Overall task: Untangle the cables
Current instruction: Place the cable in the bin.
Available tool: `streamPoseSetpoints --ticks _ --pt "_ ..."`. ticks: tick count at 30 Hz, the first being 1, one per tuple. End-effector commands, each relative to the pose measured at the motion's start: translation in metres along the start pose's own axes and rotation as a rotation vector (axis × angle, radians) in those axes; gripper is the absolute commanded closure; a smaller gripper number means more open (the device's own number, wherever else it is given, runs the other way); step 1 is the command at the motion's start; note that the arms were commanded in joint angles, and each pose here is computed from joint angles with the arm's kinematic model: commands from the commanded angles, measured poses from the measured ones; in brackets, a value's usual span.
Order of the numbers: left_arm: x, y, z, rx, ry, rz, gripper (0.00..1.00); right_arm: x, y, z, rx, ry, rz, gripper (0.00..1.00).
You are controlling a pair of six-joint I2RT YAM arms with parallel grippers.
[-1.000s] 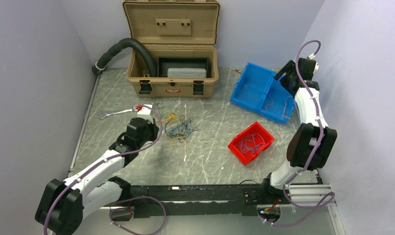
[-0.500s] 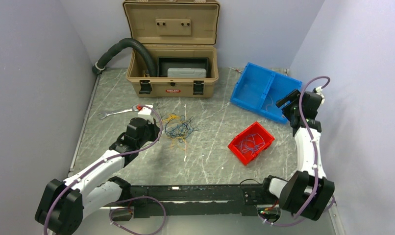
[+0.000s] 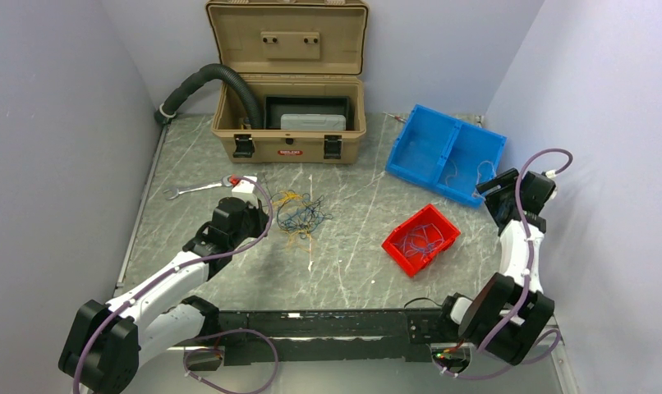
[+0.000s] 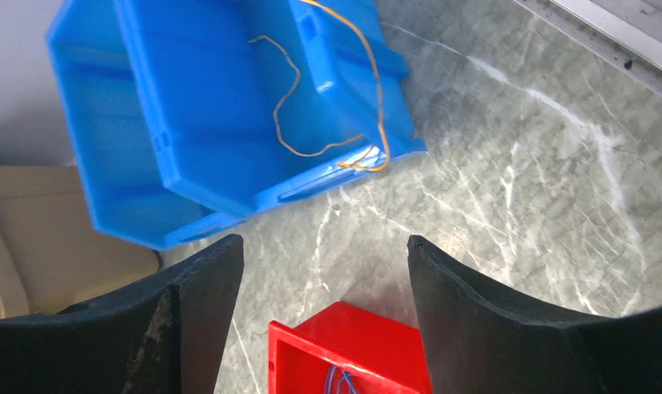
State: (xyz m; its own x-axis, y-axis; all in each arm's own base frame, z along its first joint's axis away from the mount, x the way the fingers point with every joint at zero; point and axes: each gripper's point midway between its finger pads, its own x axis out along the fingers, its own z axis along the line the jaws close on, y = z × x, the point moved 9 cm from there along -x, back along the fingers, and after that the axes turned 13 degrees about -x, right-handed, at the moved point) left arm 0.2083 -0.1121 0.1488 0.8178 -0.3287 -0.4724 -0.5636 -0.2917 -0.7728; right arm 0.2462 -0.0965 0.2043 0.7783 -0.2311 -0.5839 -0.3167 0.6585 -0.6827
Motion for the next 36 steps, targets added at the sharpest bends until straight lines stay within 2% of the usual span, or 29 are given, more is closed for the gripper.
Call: streamPoseSetpoints --ticks 1,6,11,16,22,29,36 --pt "-0.002 -0.009 -0.01 -0.015 0.051 -0.033 1.0 0.01 -0.013 -0.001 -0.027 0.011 0.025 0.26" --pt "-0.004 -0.011 -0.009 -0.014 0.043 -0.042 1.0 0.026 -0.018 -0.008 -0.072 0.058 0.059 0.29" --pt "-0.005 -0.011 -0.01 -0.016 0.046 -0.04 1.0 0.042 -0.021 -0.009 -0.038 0.036 0.009 0.33" --pt "-0.004 -0.011 -0.01 -0.016 0.046 -0.031 1.0 0.061 -0.022 -0.003 0.032 -0.051 0.013 0.45" --pt "-0.003 -0.011 -0.009 -0.012 0.034 -0.032 1.0 0.067 -0.02 -0.003 0.037 0.007 0.031 0.52" --pt "-0.002 -0.01 -0.009 -0.01 0.038 -0.027 1.0 0.058 -0.023 -0.005 0.018 0.045 0.005 1.0" --pt "-0.001 -0.009 -0.009 -0.01 0.039 -0.024 1.0 0.049 -0.034 0.012 -0.07 0.067 -0.026 1.0"
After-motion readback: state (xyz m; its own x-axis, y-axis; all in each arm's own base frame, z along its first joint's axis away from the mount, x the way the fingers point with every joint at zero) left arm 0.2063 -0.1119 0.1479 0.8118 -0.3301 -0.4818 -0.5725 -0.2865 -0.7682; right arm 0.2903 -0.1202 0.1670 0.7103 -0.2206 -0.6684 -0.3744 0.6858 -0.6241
